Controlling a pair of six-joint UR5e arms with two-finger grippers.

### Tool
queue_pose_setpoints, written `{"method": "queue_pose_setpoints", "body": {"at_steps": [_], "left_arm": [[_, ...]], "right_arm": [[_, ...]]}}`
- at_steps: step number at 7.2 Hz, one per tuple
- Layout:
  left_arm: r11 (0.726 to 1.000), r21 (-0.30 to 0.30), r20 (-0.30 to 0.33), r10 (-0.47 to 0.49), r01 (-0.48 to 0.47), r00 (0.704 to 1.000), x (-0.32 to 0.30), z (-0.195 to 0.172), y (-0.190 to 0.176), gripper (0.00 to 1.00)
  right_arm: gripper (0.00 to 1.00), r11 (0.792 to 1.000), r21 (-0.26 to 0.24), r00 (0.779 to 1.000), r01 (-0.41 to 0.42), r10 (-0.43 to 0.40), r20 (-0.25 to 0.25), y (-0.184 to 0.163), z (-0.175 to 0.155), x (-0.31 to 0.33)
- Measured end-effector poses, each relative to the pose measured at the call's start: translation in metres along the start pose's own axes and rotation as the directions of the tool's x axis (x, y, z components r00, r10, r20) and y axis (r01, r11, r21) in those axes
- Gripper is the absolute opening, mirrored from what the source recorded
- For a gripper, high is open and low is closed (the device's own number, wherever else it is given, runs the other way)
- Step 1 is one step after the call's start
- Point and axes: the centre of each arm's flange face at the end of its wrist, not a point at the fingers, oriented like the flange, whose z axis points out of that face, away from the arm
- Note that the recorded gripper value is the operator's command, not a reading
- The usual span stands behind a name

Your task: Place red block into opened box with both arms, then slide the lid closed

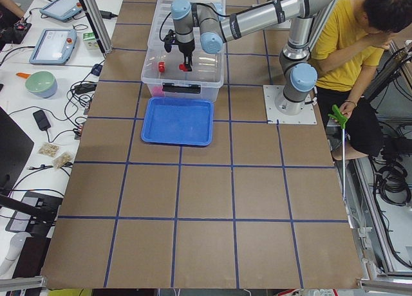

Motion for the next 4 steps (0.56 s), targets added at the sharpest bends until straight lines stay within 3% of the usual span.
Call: {"method": "queue_pose_setpoints", "body": {"at_steps": [4], "left_arm": [[1.000, -0.026, -0.007, -0.006, 0.006, 1.000, -0.001, 0.054, 0.006, 0.00]], "right_arm": [[1.00, 1.000, 0.000, 1.000, 0.001, -0.001, -0.001, 0.000, 0.001, 0.000]]}}
